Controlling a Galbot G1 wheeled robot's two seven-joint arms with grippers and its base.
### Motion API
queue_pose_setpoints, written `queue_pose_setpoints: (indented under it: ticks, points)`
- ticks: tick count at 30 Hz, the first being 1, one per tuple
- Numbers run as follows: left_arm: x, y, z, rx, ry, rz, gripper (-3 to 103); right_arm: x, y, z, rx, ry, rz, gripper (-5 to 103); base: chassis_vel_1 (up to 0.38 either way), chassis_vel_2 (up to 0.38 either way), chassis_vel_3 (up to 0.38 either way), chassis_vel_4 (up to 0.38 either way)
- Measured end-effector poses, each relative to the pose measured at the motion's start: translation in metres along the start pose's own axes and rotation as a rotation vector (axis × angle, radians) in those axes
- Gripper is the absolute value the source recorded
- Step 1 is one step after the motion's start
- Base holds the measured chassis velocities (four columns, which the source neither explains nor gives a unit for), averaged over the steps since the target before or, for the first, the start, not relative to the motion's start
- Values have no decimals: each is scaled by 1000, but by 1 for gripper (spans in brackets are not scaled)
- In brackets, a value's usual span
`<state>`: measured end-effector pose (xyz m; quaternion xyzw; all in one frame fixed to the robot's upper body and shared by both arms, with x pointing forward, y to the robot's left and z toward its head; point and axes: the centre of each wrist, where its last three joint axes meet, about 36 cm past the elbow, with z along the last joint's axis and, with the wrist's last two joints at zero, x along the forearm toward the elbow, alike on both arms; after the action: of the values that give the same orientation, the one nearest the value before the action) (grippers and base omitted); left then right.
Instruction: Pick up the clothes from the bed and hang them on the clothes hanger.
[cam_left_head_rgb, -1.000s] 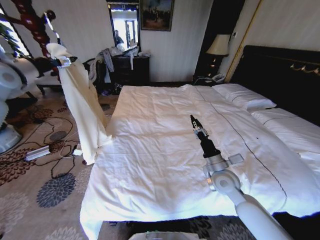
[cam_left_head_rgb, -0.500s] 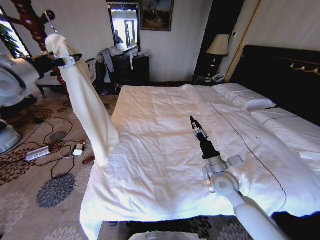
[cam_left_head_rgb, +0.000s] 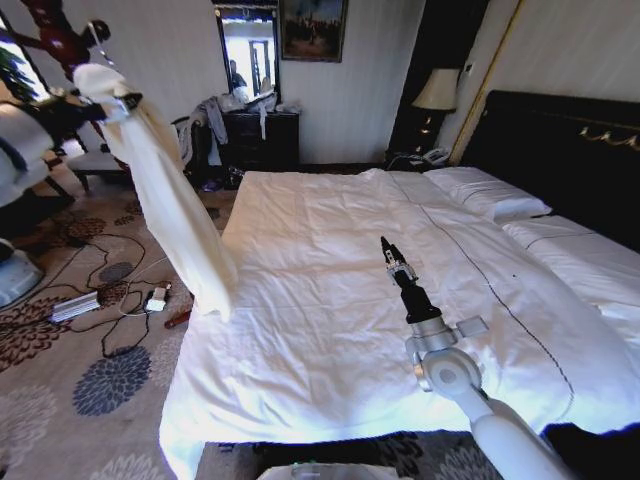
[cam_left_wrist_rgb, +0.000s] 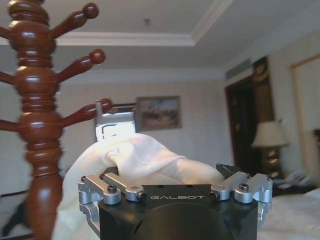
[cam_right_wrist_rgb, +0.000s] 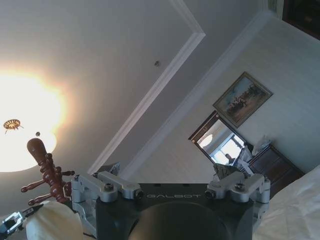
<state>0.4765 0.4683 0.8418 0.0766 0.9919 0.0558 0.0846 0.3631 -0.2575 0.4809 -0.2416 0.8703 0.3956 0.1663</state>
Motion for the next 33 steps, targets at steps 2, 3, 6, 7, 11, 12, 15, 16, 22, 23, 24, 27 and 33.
queue_pose_setpoints:
  ticks: [2, 3, 6, 7, 11, 12, 15, 16, 22, 23, 24, 27, 33]
  points:
    - [3, -6, 0, -26, 29, -33, 100, -1, 0, 1, -2, -1, 0, 100, 0, 0, 0, 0]
    - [3, -6, 0, -26, 29, -33, 100, -1, 0, 1, -2, -1, 0, 100, 0, 0, 0, 0]
    - [5, -18, 3, -61, 63, -115, 100, 1, -1, 1, -2, 0, 4, 100, 0, 0, 0, 0]
    - [5, -18, 3, -61, 63, -115, 100, 1, -1, 1, -2, 0, 4, 100, 0, 0, 0, 0]
    - [6, -37, 4, -82, 69, -225, 100, 4, -1, 2, 2, 0, 12, 100, 0, 0, 0, 0]
    - [6, -41, 4, -85, 66, -237, 100, 4, -1, 3, 2, 0, 14, 100, 0, 0, 0, 0]
    - [7, -46, 4, -88, 63, -249, 100, 6, -1, 4, 3, 2, 17, 100, 0, 0, 0, 0]
    - [7, -48, 5, -90, 63, -253, 100, 7, -1, 4, 4, 3, 18, 100, 0, 0, 0, 0]
    - [14, -68, 4, -63, 55, -204, 100, 12, -1, 1, 22, -4, 28, 100, 0, 0, 0, 0]
    - [16, -75, 3, -24, 46, -162, 100, 14, -1, -2, 38, -9, 35, 100, 0, 0, 0, 0]
    - [16, -75, 3, -24, 46, -162, 100, 14, -1, -2, 38, -9, 35, 100, 0, 0, 0, 0]
    - [24, -110, 11, 71, 16, -17, 100, 22, -3, -15, 174, -35, 78, 100, 0, 0, 0, 0]
    - [62, -169, 41, 17, -71, 101, 100, 34, -5, -36, 476, -47, 175, 100, 0, 0, 0, 0]
